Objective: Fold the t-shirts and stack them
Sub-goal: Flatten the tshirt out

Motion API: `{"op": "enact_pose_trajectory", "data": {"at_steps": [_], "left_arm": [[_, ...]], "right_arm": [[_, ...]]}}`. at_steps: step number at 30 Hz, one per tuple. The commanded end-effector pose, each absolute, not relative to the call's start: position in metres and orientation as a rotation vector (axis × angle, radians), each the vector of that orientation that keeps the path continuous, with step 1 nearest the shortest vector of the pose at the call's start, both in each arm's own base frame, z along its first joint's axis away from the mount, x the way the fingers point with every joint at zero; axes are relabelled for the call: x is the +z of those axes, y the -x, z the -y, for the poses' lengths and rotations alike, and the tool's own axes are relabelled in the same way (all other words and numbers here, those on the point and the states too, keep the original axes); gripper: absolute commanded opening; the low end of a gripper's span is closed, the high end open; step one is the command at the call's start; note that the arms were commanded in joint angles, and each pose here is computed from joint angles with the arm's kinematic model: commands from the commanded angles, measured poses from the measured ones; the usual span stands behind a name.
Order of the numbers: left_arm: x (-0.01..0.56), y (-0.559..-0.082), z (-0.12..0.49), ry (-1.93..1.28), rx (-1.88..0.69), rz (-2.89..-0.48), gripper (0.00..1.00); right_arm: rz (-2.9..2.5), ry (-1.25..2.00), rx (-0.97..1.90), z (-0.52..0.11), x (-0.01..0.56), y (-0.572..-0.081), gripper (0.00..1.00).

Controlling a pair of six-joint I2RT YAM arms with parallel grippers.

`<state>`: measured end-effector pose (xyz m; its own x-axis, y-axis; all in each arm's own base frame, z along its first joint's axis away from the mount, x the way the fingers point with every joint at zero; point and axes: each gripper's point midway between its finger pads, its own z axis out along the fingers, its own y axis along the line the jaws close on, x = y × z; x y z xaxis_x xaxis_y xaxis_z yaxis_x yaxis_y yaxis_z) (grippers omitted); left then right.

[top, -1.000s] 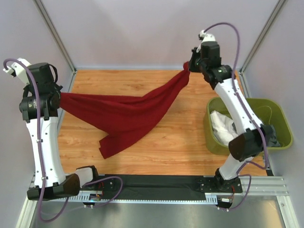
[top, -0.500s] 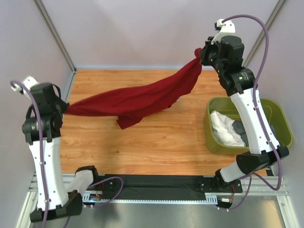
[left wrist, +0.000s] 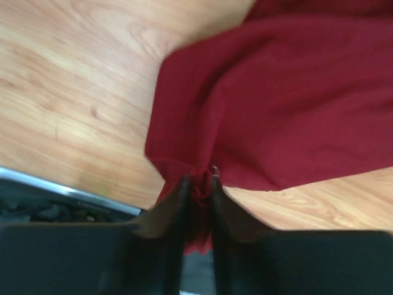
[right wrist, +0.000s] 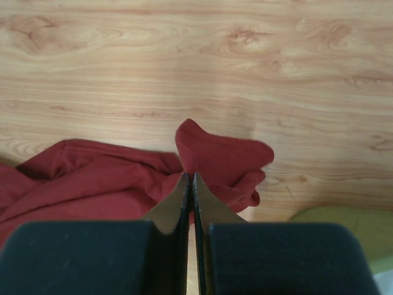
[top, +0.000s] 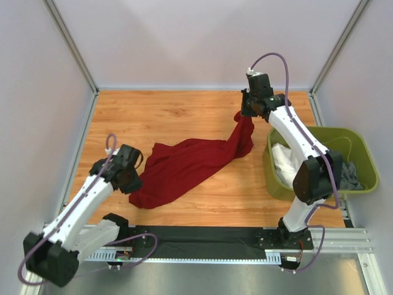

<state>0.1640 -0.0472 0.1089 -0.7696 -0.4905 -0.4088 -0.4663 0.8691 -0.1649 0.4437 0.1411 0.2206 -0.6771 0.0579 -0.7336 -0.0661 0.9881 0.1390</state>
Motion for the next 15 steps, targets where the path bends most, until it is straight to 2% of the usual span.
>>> {"op": "enact_pose_trajectory", "data": {"at_steps": [1,2,3,5,7,10,12,13,15], "left_arm": [[0.096,-0.159,0.058,0.672,0.065,-2.706,0.32],[0.096,-0.164,0.058,0.653,0.122,-2.710,0.47],[0.100,-0.167,0.058,0.634,0.144,-2.705,0.75],[0.129,-0.192,0.052,0.620,0.184,-2.603,0.97],[0.176,-0.221,0.043,0.560,0.237,-2.464,0.99],[0.217,-0.278,0.062,0.363,0.151,-2.333,0.99],[0.221,-0.315,0.075,0.347,0.061,-2.303,0.95],[0.198,-0.329,0.089,0.323,0.015,-2.389,0.94],[0.188,-0.358,0.094,0.357,-0.044,-2.419,0.92]], "right_arm": [[-2.288,-0.020,0.243,-0.152,0.224,-0.450,0.00],[-2.301,-0.017,0.236,-0.153,0.219,-0.450,0.00],[-2.309,-0.015,0.231,-0.154,0.215,-0.449,0.00],[-2.318,-0.009,0.217,-0.152,0.214,-0.447,0.00],[-2.316,0.000,0.209,-0.151,0.216,-0.445,0.00],[-2.302,-0.001,0.201,-0.148,0.219,-0.446,0.00],[-2.302,0.000,0.200,-0.149,0.218,-0.447,0.00],[-2.303,-0.002,0.199,-0.149,0.217,-0.447,0.00],[-2.310,-0.006,0.203,-0.150,0.215,-0.446,0.00]]}}
